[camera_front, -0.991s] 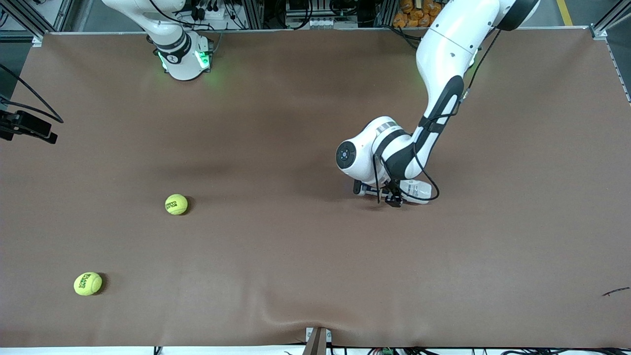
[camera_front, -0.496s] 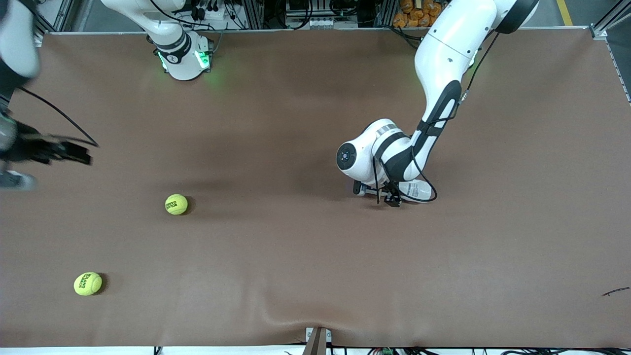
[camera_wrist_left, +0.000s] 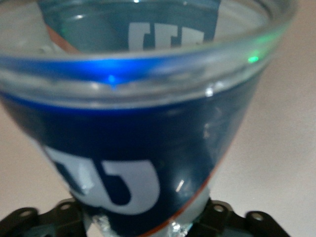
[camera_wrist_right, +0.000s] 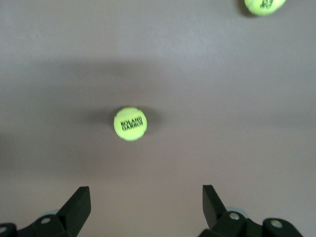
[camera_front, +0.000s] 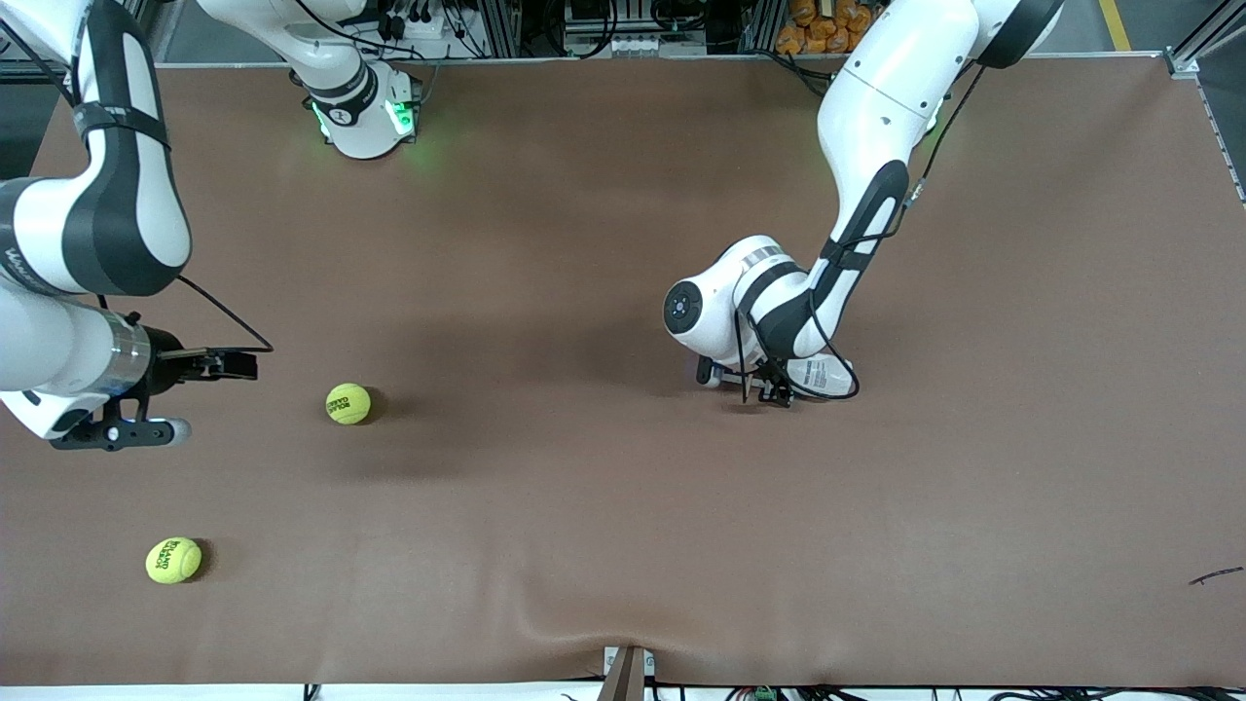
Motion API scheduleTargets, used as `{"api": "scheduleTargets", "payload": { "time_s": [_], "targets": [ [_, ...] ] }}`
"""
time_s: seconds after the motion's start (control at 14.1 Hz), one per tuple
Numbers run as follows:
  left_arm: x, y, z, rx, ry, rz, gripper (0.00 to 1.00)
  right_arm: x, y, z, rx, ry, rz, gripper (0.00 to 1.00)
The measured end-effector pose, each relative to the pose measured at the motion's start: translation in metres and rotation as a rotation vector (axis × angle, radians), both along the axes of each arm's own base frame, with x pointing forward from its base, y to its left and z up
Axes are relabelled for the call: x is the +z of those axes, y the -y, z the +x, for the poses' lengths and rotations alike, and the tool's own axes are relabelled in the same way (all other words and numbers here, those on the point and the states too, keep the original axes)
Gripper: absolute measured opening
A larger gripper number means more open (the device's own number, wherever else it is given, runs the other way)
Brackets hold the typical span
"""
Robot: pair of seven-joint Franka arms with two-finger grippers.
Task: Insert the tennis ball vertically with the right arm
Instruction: 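Move the right gripper to the nearer tennis ball while the left gripper holds the can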
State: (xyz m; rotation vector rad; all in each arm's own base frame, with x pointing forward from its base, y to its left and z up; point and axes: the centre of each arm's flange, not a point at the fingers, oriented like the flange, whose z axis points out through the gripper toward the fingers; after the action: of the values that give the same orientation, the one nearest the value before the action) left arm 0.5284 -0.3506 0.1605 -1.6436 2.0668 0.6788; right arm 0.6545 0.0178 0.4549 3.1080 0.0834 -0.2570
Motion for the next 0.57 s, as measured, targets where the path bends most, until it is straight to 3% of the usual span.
{"api": "scheduleTargets", "payload": {
  "time_s": [0.14, 0.35, 0.57],
  "targets": [
    [0.001, 0.001, 0.001, 0.018, 0.019, -0.006, 0.71, -0.014, -0.019, 0.007, 0.029, 0.019, 0.001, 1.00],
    [0.007, 0.014, 0.000, 0.081, 0.085, -0.035, 0.71, -0.065, -0.039, 0.017, 0.055, -0.011, -0.003, 1.00],
    [0.027, 0.044, -0.001, 0.114, 0.133, -0.099, 0.71, -0.117, -0.033, 0.015, 0.055, 0.001, -0.006, 1.00]
  ]
}}
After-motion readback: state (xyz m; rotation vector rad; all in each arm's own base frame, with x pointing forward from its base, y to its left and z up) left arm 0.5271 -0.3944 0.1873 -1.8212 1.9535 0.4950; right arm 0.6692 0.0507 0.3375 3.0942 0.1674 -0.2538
